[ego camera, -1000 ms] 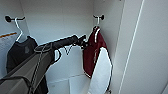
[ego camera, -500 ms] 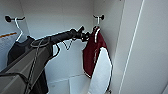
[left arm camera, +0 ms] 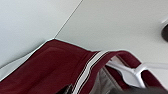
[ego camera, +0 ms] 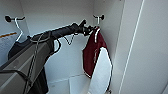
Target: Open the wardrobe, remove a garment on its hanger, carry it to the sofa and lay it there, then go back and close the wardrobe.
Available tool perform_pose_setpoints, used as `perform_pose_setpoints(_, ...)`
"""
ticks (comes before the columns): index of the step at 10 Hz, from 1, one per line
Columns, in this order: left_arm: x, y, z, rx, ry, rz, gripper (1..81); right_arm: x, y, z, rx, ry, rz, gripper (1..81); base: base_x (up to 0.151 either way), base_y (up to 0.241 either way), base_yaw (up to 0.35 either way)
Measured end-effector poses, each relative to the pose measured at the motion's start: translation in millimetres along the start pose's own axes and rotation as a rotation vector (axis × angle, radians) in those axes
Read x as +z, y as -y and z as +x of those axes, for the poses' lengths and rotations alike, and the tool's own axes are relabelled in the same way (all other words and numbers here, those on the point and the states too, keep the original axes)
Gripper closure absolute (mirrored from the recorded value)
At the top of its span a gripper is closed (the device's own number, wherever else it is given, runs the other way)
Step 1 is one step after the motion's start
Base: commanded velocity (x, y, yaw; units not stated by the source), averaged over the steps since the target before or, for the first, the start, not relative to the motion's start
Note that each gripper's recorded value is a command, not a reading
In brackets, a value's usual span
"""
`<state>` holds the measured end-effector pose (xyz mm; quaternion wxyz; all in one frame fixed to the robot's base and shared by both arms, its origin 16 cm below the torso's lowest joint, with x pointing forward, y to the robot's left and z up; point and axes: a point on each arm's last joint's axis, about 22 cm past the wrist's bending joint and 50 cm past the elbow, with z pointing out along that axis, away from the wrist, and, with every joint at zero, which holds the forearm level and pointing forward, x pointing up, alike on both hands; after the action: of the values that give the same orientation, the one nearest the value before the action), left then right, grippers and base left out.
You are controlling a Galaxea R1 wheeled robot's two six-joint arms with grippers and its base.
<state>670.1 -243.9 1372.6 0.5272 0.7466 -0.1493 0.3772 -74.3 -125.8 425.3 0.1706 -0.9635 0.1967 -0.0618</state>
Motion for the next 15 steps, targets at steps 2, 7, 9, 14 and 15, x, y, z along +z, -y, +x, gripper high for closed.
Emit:
perform_pose_setpoints(2,-2.9,-10.0,15.1,0.007,-0.045,-0.014,1.0,0.0,-0.2,0.0,0.0,0.0,0.0,1.0,0.0,0.0,0.0)
perform_pose_setpoints(7,17.0,-39.6,1.2,-0.006,-0.063,-0.065,1.0,0.4,1.9,-0.5,0.0,0.001,0.002,1.0,0.0,0.0,0.0)
perform_pose_setpoints(9,30.8,-59.9,-14.4,-0.006,-0.044,-0.092,1.0,0.4,2.1,-0.7,0.006,-0.003,0.002,1.0,0.0,0.0,0.0)
perform_pose_setpoints(14,35.0,-68.0,-9.6,-0.013,-0.081,-0.114,1.0,0.1,1.8,-4.2,0.016,-0.002,0.002,1.0,0.0,0.0,0.0)
perform_pose_setpoints(15,37.7,-73.3,-14.1,-0.013,-0.085,-0.129,1.0,0.0,1.5,-4.2,0.016,-0.002,0.001,1.0,0.0,0.0,0.0)
